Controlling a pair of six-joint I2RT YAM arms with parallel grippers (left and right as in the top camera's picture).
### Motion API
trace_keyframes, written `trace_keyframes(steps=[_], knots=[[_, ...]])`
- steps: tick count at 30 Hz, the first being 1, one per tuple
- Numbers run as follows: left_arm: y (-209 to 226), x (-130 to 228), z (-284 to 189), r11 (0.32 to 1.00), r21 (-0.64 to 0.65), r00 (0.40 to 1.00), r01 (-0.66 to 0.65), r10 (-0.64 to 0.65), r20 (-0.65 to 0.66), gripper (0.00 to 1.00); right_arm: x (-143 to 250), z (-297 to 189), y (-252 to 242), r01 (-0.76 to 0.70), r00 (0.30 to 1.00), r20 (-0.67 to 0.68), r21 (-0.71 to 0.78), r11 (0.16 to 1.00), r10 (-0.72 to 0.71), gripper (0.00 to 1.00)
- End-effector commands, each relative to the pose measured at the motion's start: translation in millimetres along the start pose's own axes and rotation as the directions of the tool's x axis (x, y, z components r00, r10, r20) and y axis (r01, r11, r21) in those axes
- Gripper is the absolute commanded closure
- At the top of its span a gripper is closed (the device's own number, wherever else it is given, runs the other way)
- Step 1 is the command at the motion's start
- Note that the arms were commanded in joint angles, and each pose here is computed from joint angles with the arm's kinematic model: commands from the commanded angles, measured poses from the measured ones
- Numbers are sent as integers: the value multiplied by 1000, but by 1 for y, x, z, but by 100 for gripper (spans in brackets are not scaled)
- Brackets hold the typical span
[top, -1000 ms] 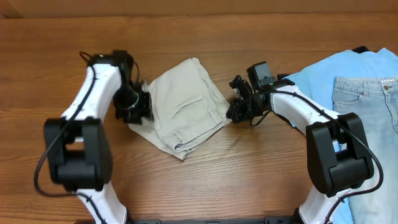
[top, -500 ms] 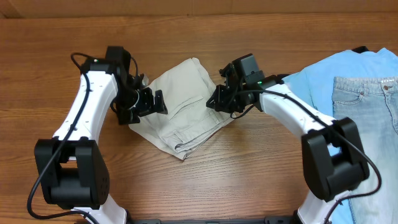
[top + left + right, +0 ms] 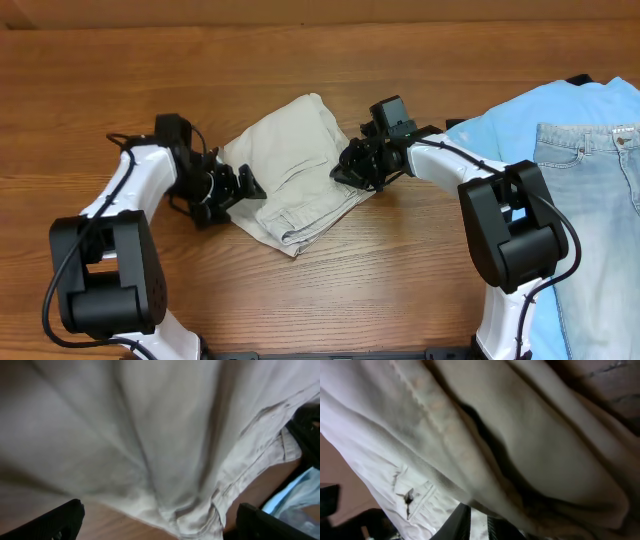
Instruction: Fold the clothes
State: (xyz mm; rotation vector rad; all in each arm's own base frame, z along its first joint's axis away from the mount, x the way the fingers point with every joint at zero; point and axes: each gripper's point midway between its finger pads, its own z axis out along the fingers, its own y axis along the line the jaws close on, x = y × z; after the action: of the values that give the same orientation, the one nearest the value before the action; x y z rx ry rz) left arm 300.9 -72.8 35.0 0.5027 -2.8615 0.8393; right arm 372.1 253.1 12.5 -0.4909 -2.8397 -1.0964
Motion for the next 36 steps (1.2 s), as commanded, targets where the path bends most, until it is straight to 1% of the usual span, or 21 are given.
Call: trace_keyframes(steps=[1,5,9,12,15,16,18,20,23,26,27,28,30,31,33,34,36], knots=[[0,17,21,995,61,996,80,-77,-52,0,-5,6,-21,-53,999,11,45,998,53,84],[13,20,39,980,66,982,188,-186,-36,0,-6,6,-21,-52,999,12,43,998,52,84],[9,0,43,968,114,973,222,-228,44,0,-6,6,-20,-51,999,14,41,998,50,84],[-1,-22,41,965,160,966,208,-228,119,0,-7,6,-19,-47,999,16,38,998,47,84],[-7,-38,42,971,153,957,186,-214,195,0,-7,6,-19,-47,999,16,38,998,47,84],[-12,-43,44,977,147,957,151,-182,228,1,-7,6,-19,-47,999,16,38,998,46,85],[-21,-49,48,984,147,956,102,-138,258,8,-7,6,-19,-47,999,16,38,998,47,85],[-31,-50,52,987,150,958,63,-102,269,23,-7,6,-19,-46,999,17,38,998,46,85],[-34,-48,56,991,131,959,36,-71,274,47,-7,6,-19,-46,999,17,39,998,45,85],[-33,-48,55,991,134,959,29,-65,274,65,-7,6,-20,-45,999,16,40,998,44,85],[-33,-49,53,990,138,960,18,-56,275,68,-7,6,-20,-45,999,15,40,998,45,86],[-33,-51,51,990,143,960,-1,-39,278,69,-7,6,-20,-46,999,15,40,998,45,86],[-31,-55,46,989,139,956,-39,-3,294,60,-6,6,-19,-45,999,11,36,998,45,86],[-28,-58,44,990,137,953,-43,0,302,60,-5,6,-18,-45,999,6,30,999,44,85],[-23,-63,40,991,132,947,-30,-14,321,90,-4,6,-13,-39,999,-4,8,999,39,85],[-19,-67,38,992,124,942,-24,-20,336,96,-4,6,-11,-39,999,-9,-2,999,39,85],[-12,-72,35,994,105,933,-9,-30,358,96,-3,6,-10,-38,999,-14,-7,999,37,85]])
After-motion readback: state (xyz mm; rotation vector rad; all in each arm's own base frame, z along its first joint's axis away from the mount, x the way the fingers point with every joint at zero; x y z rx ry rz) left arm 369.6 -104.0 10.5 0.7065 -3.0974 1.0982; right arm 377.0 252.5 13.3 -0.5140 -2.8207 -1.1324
